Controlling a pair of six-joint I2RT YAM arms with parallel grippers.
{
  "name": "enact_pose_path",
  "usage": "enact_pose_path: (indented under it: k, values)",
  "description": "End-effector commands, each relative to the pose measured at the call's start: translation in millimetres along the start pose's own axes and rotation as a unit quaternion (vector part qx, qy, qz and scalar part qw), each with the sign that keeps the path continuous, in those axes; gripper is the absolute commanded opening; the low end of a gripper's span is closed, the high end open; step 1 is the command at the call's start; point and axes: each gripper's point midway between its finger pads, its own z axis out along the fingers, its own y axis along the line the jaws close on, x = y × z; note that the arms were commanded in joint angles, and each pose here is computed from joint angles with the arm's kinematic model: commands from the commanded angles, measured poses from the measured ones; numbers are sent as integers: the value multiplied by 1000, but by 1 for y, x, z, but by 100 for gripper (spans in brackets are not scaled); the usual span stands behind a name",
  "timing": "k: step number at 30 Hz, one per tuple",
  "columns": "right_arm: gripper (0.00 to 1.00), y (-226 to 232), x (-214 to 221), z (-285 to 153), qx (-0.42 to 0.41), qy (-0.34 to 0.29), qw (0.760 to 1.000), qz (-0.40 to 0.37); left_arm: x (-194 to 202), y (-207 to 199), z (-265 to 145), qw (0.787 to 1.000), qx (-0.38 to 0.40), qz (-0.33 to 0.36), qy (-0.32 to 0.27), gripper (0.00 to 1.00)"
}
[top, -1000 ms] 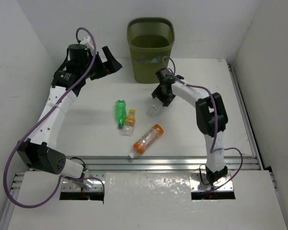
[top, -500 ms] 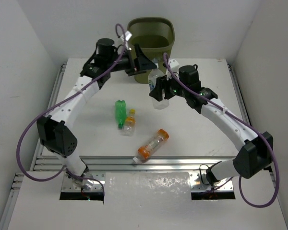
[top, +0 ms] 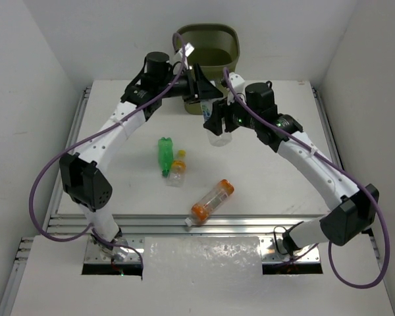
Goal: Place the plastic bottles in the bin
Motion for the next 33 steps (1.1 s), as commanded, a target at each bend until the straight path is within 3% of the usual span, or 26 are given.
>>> enact_pose_path:
  k: [1,2,3,5,7,9,12,18,19,21,22,24,26,28,29,30,31,33]
  values:
    - [41,13,-54,-16,-7,-79,997,-23,8,-4,11,1000,3,7,19,0]
    - [83,10,-56,-19,5,-83,996,-16,7,0,11,1000,-8,10,18,0]
    - [99,6,-51,-20,18,-81,997,-12,-7,-4,9,999,-23,24,-8,0]
    - [99,-15,-53,-34,87,-94,992,12,-27,-3,3,997,-50,43,-42,0]
    - [99,-41,-36,-46,154,-80,983,59,-70,-14,-12,988,-82,69,-112,0]
    - [99,-79,-22,-71,252,-76,960,102,-121,-19,-31,973,-104,83,-188,0]
    - [99,-113,27,-108,348,-23,920,178,-180,-12,-58,958,-94,52,-264,0]
    - [99,-113,62,-132,352,-4,917,189,-258,-7,-90,914,-33,63,-398,0]
    - [99,-111,63,-133,349,-2,918,190,-264,14,-78,913,-38,54,-402,0]
    - [99,-107,65,-133,340,5,919,198,-285,9,-85,896,-2,65,-440,0]
    - [99,-102,65,-132,327,7,923,201,-288,34,-69,898,-1,48,-437,0]
    - [99,-98,68,-131,318,12,925,208,-300,28,-71,884,25,48,-465,0]
    - [99,-93,72,-129,305,17,928,213,-305,48,-63,879,24,36,-474,0]
    - [99,-85,76,-126,283,24,935,215,-305,61,-57,878,22,26,-478,23]
    - [99,-81,76,-123,271,27,938,213,-305,64,-55,879,21,24,-476,42]
    - [99,-78,78,-121,261,32,941,215,-304,69,-53,881,15,26,-473,86]
    - [99,-72,83,-114,239,46,944,222,-303,70,-52,881,11,28,-472,98]
    - [99,-64,90,-107,221,60,940,253,-305,64,-59,878,1,41,-477,100]
